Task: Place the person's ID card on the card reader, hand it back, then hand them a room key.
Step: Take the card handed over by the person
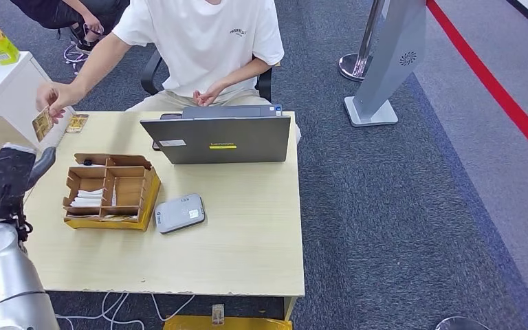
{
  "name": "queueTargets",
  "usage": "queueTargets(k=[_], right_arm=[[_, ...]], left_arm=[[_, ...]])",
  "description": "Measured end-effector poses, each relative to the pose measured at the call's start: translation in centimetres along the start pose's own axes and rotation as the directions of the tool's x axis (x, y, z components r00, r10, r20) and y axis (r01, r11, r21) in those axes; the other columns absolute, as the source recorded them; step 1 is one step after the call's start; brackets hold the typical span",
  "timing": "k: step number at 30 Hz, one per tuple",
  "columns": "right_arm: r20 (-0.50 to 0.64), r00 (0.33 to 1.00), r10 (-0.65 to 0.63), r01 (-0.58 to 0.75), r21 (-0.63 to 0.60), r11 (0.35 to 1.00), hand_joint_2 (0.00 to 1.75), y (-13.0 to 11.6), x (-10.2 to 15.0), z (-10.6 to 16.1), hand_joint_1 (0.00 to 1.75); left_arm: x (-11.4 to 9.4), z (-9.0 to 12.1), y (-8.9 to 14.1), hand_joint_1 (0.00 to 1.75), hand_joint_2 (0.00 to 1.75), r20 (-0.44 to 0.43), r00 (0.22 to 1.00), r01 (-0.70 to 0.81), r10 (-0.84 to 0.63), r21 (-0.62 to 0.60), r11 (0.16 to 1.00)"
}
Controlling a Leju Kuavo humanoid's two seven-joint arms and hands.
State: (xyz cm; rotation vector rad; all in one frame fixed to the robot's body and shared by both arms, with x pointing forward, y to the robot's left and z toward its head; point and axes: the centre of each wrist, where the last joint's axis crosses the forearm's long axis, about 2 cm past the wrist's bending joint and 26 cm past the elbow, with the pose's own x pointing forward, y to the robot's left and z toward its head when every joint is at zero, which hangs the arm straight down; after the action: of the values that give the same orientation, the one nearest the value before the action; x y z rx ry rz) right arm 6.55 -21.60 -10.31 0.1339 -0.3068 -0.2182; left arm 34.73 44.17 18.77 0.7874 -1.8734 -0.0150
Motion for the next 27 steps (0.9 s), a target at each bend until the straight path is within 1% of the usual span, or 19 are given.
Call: queueTargets(k=[8,12,16,20,27], right_arm=[[0.001,1.000,0.011,-0.011,0.006,1.000,1.75,0.2,0.3,0.0,0.00],[0.001,1.000,0.023,-0.023,0.009,1.000,1.75,0.4,0.3,-0.1,0.00],[0.002,1.000,0.026,-0.026,0.012,1.000,1.75,0.5,0.5,-0.1,0.00],[0.003,0.999,0.035,-0.035,0.015,0.999,1.75,0.6,0.7,-0.1,0.00],[-0.002,0.999,0.051,-0.051,0.021,0.998,1.75,0.9,1.0,-0.1,0.00]], left_arm=[[3.3,-4.1,-3.2,0.00,1.75,0.057,0.978,0.202,-0.198,-0.072,0.977],[5.0,-5.7,-4.5,0.00,1.75,0.101,0.951,0.301,-0.293,-0.083,0.950],[6.6,-7.2,-5.8,0.00,1.75,0.153,0.906,0.409,-0.394,-0.082,0.909],[8.3,-8.6,-6.9,1.75,1.75,0.206,0.848,0.509,-0.488,-0.059,0.859],[10.9,-10.7,-9.1,1.75,1.75,0.304,0.718,0.659,-0.627,-0.005,0.752]])
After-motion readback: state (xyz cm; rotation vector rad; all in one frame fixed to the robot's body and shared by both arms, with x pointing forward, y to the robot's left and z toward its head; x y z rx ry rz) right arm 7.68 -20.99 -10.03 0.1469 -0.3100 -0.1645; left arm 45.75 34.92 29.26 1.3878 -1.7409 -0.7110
